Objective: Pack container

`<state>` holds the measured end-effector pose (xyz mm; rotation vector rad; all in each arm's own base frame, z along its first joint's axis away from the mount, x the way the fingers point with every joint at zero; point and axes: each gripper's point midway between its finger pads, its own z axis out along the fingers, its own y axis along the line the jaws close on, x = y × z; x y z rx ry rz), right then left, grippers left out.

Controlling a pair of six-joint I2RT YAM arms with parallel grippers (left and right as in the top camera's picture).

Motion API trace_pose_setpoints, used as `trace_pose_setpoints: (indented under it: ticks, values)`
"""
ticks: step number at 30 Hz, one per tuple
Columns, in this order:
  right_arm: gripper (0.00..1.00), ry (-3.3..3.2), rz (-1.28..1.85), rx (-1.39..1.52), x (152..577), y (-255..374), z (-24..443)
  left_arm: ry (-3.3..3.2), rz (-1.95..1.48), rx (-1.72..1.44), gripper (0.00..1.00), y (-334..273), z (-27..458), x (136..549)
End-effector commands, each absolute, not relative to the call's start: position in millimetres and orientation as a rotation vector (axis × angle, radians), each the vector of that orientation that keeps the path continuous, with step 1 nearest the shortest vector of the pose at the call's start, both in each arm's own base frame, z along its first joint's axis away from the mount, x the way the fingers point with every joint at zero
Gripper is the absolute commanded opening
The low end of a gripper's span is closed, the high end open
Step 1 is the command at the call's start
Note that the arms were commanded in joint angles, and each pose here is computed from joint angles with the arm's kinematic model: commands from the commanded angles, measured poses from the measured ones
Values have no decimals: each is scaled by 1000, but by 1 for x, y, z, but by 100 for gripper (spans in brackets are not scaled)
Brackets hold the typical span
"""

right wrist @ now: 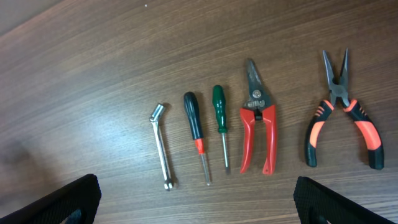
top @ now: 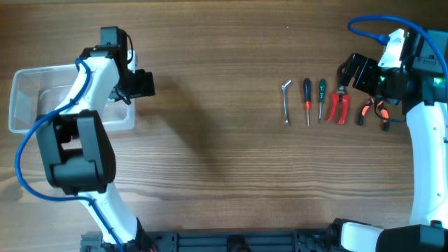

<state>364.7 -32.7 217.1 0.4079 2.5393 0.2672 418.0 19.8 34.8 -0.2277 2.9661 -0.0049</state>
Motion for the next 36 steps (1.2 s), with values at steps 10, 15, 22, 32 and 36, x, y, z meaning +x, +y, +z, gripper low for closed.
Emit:
trace_pose_setpoints:
  ticks: [10,15,22,32,36]
  values:
    - [100,2521,218,403,368,-39,224,2980,88,-225,39,31,19,421]
    - [100,2519,218,402,368,-39,225,2979,104,-226,9,33,19,421]
    - [100,2517,218,402,368,-39,225,2980,103,-228,4,33,19,421]
    - [100,2517,218,402,368,-39,225,3024,98,-252,4,27,30,406]
    - [100,2517,218,401,368,-39,225,2989,94,-230,4,22,65,411]
